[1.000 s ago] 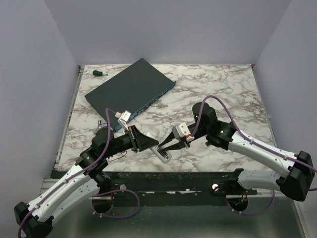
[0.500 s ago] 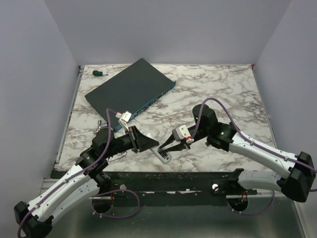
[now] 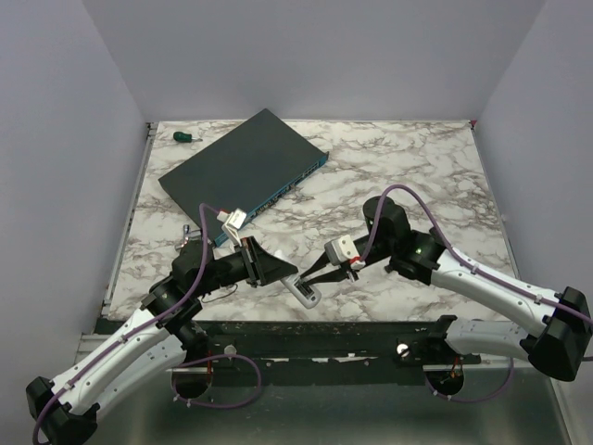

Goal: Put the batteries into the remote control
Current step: Load the battery into the remote control.

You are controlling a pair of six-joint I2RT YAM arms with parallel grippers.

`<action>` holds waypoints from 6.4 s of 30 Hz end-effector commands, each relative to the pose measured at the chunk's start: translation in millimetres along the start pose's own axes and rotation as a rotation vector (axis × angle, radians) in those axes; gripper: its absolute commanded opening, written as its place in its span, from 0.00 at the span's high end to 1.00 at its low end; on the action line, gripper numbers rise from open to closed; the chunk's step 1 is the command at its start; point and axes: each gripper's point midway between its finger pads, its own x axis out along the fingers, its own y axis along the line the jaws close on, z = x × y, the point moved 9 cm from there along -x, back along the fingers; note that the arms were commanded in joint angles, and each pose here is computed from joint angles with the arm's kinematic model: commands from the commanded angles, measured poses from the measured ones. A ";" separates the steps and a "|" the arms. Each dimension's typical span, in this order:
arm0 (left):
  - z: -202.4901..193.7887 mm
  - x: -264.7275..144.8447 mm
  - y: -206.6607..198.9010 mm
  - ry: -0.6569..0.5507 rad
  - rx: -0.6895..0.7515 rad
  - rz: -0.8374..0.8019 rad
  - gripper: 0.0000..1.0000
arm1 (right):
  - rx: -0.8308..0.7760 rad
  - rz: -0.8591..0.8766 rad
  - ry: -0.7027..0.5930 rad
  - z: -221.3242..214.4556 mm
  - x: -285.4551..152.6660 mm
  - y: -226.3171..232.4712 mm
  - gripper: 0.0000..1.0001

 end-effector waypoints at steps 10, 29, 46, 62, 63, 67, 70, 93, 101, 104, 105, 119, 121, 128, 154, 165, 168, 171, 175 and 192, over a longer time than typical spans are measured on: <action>3.8 -2.5 -8.4 -0.028 0.016 -0.049 1.00 | 0.057 0.005 0.054 -13.3 -3.2 9.0 0.78; 3.1 -1.9 -7.6 -0.024 0.013 -0.050 1.00 | -0.049 -0.006 -0.065 25.6 -4.2 -5.7 0.72; 3.3 -0.8 -7.2 -0.020 0.012 -0.048 1.00 | -0.044 0.066 -0.094 18.0 6.8 -12.7 0.72; 3.0 -2.0 -7.4 -0.024 0.015 -0.050 1.00 | -0.025 0.063 -0.067 8.8 8.7 -12.1 0.74; 3.0 -2.2 -7.5 -0.024 0.015 -0.051 1.00 | -0.022 0.062 -0.063 8.0 8.4 -11.9 0.75; 3.0 -2.6 -7.4 -0.026 0.016 -0.048 1.00 | -0.008 0.060 -0.045 3.9 8.1 -9.9 0.77; 2.8 -2.9 -7.4 -0.026 0.016 -0.048 1.00 | 0.000 0.060 -0.034 1.3 7.7 -8.5 0.79; 3.7 -9.0 -9.9 -0.066 0.040 -0.066 1.00 | 0.091 -0.007 0.079 -21.2 4.8 -4.4 0.84; 4.7 -16.5 -14.8 -0.117 0.084 -0.119 1.00 | 0.135 -0.044 0.077 -30.2 6.4 -1.0 0.84; 4.7 -16.8 -15.6 -0.116 0.092 -0.127 1.00 | 0.154 -0.053 0.060 -32.9 8.1 -0.6 0.84; 4.7 -16.5 -15.8 -0.113 0.092 -0.127 1.00 | 0.155 -0.048 0.054 -33.0 8.9 -0.3 0.84; 4.0 -10.5 -10.3 -0.082 0.069 -0.082 1.00 | 0.067 0.002 -0.019 2.4 1.2 0.1 0.84; 4.2 -10.2 -10.5 -0.081 0.067 -0.082 1.00 | 0.047 0.012 -0.036 8.7 0.3 -0.6 0.83; 4.1 -9.1 -10.8 -0.070 0.064 -0.082 1.00 | -0.020 0.007 -0.058 19.6 0.7 -9.8 0.75; 3.9 -9.4 -9.7 -0.076 0.060 -0.078 1.00 | 0.000 0.081 -0.051 5.7 14.5 -22.1 0.71; 4.8 -10.7 -11.8 -0.083 0.070 -0.085 1.00 | 0.016 0.074 -0.016 -3.5 14.2 -19.1 0.73; 3.3 -11.4 -9.3 -0.079 0.060 -0.069 1.00 | 0.021 0.073 -0.011 -4.8 13.7 -18.3 0.74; 3.1 -11.2 -8.7 -0.078 0.059 -0.066 1.00 | 0.023 0.073 -0.007 -5.4 13.5 -17.8 0.75; 3.6 -11.0 -9.5 -0.078 0.060 -0.069 1.00 | 0.026 0.072 -0.003 -6.6 13.2 -17.2 0.77; 4.7 -13.4 -12.1 -0.084 0.068 -0.067 1.00 | 0.037 0.079 0.027 -15.4 14.4 -16.5 0.82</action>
